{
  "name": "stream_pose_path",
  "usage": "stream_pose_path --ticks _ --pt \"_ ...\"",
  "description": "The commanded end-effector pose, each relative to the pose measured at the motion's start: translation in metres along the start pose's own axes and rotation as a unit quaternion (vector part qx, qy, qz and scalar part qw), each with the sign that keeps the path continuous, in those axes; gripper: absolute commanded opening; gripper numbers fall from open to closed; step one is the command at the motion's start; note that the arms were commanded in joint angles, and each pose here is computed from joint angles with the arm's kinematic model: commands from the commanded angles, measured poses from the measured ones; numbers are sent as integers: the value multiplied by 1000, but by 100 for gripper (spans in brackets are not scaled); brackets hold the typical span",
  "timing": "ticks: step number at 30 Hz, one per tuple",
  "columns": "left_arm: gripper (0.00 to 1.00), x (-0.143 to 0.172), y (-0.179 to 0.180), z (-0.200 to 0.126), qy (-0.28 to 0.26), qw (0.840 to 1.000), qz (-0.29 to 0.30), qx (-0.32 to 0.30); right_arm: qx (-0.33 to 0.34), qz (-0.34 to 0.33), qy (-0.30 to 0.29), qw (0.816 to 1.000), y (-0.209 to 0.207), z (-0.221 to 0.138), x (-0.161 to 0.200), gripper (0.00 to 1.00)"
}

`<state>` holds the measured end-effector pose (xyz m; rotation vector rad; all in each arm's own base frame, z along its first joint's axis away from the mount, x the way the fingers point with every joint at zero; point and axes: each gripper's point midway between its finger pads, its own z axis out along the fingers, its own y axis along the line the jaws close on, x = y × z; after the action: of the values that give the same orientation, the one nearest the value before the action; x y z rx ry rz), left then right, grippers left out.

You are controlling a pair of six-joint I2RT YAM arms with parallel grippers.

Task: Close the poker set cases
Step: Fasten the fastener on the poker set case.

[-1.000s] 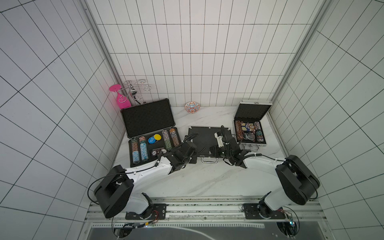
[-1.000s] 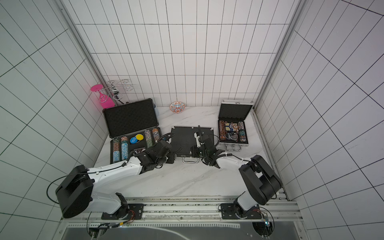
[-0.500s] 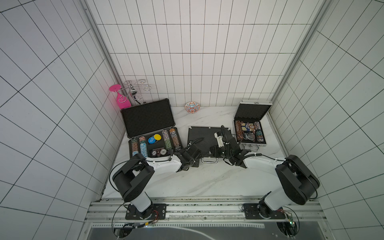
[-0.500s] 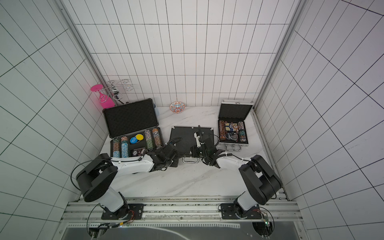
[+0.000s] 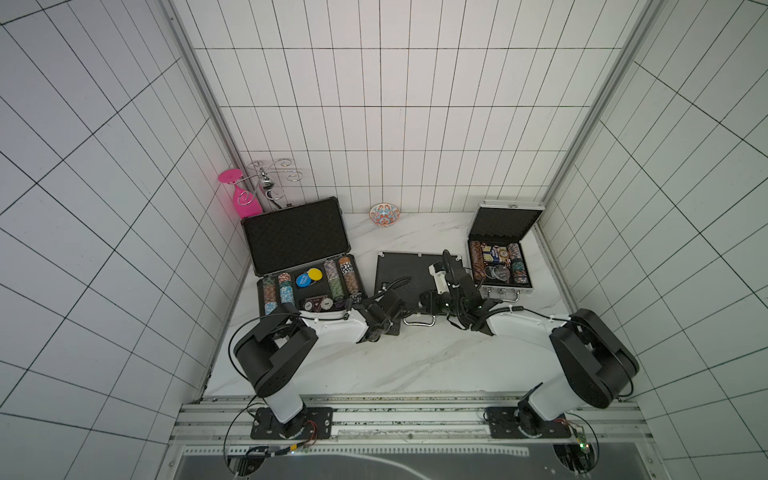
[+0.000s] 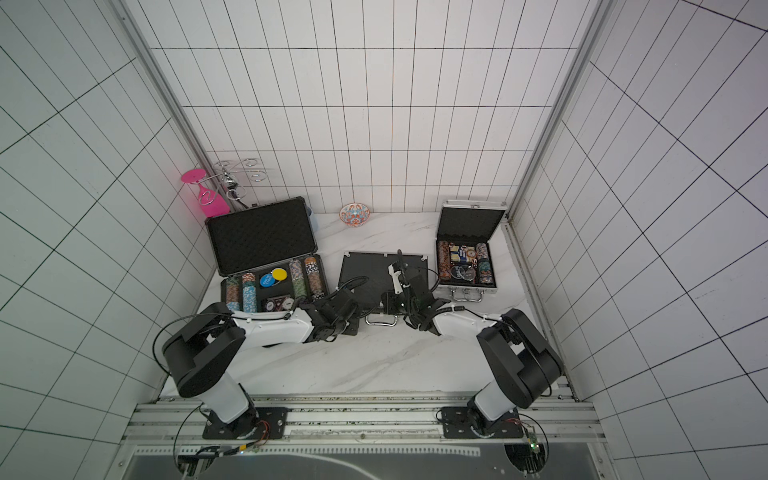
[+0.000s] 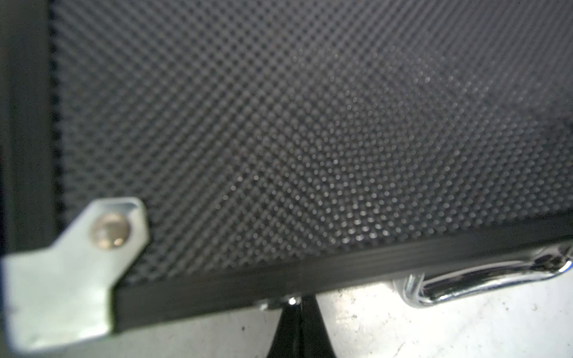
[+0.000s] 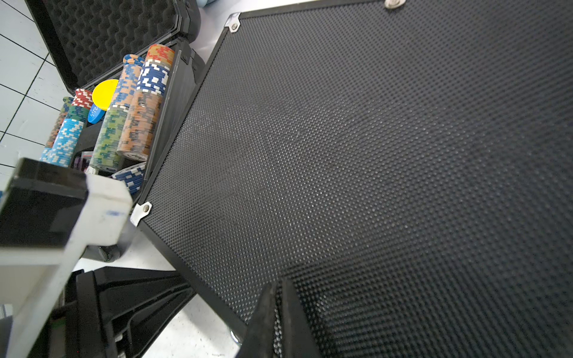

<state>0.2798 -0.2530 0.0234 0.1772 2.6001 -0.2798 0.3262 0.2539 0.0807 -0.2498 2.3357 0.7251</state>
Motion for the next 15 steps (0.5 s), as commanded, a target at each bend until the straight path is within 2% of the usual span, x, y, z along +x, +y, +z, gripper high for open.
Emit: stream_pose_path --ticks 1,4,6,9,11,15 --pt "1 -37 -19 -33 -56 997 -13 45 98 26 152 983 -58 -3 95 11" --pt "5 -54 -11 -65 -86 996 -12 29 99 27 152 983 -59 -2 95 10" --pt "19 -60 -5 -80 -104 994 -18 20 99 26 154 983 -60 -2 96 10" --pt "30 -59 -1 -80 -116 992 -38 27 100 25 153 983 -61 0 95 11" --pt "26 -51 -1 -71 -105 993 -48 30 100 24 150 983 -61 -1 93 10" --pt "9 -30 5 -46 -67 995 -71 21 99 22 144 984 -61 -2 88 10"
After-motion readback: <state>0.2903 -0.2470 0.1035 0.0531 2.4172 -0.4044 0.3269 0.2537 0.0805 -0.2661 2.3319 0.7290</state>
